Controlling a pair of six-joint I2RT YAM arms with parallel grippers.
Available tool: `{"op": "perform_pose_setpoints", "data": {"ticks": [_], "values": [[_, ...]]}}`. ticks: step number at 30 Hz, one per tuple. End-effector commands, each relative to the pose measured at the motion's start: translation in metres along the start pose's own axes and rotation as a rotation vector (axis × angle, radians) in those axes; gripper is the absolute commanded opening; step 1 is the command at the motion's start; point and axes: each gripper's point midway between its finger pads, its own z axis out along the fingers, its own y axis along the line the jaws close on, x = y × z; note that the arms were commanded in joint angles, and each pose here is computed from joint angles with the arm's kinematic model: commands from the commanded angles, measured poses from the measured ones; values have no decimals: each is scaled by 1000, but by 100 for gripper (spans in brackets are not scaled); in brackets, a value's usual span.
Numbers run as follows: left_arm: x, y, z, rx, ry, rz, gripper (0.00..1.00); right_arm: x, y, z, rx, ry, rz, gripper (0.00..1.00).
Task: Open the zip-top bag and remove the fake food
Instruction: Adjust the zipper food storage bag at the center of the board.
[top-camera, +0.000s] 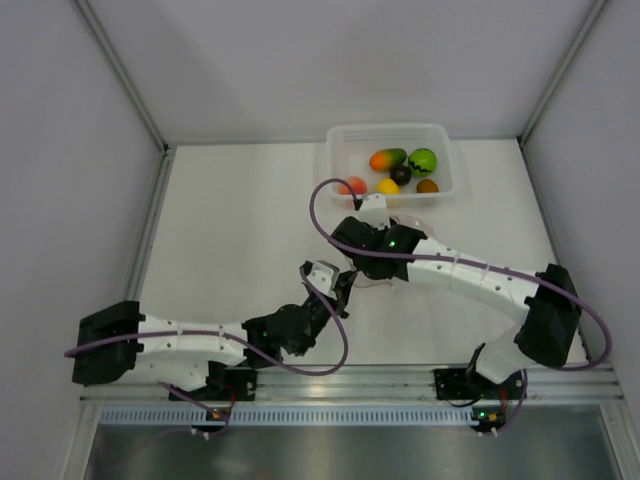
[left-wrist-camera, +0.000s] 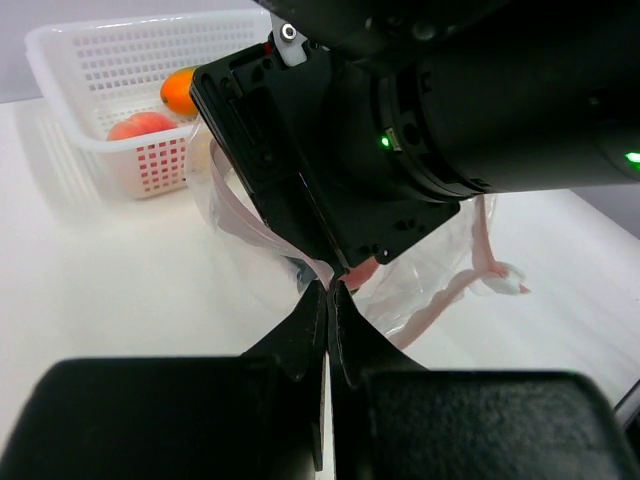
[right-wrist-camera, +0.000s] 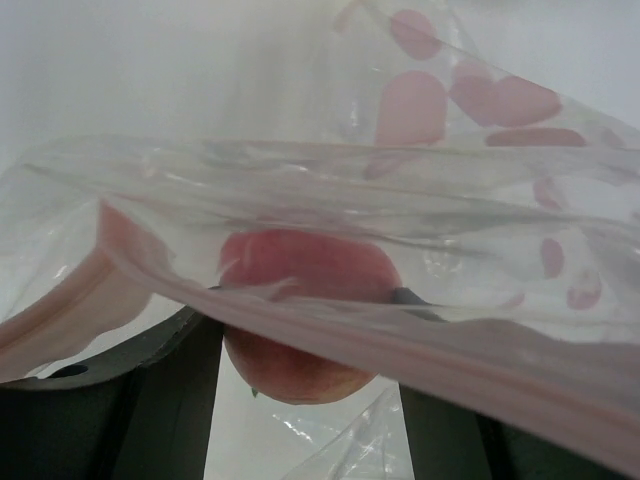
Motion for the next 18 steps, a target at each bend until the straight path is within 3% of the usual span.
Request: {"op": "perform_pose_setpoints", "data": {"ticks": [1,18], "values": [[-28,-16,-2,44,-71,-106,0,-13,-8,7,11,-30,115,0],[-47,-2,1,-44,-94,-45,0,9,31,18,-53,61,-40,0]]}}
